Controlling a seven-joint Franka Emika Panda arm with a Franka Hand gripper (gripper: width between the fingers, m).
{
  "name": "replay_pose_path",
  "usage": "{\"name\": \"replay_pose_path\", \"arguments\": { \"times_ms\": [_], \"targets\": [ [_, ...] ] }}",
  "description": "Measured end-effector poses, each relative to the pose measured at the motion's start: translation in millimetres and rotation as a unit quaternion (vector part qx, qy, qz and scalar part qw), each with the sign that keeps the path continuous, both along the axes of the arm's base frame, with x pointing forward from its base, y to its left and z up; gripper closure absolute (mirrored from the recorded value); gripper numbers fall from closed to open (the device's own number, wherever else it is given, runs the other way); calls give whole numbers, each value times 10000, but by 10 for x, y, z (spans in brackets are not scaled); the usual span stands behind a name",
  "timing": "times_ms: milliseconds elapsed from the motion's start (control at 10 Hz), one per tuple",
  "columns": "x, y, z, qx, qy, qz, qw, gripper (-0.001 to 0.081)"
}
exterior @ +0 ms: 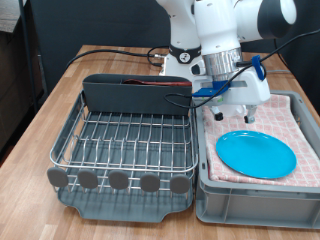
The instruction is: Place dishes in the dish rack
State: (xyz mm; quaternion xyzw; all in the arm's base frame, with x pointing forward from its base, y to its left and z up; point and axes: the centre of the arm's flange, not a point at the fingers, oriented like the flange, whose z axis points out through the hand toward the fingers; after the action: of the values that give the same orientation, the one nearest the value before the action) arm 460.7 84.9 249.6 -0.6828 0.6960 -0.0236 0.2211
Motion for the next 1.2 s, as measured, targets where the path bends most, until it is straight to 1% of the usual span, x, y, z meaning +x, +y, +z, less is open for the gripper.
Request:
{"name": "replay_pose_path", "arguments": {
  "times_ms": [900, 1200],
  "targets": [
    [179, 47, -216, 21, -74, 25, 10000, 4],
    [216, 58, -214, 34, -114, 45, 9999, 4]
  ]
}}
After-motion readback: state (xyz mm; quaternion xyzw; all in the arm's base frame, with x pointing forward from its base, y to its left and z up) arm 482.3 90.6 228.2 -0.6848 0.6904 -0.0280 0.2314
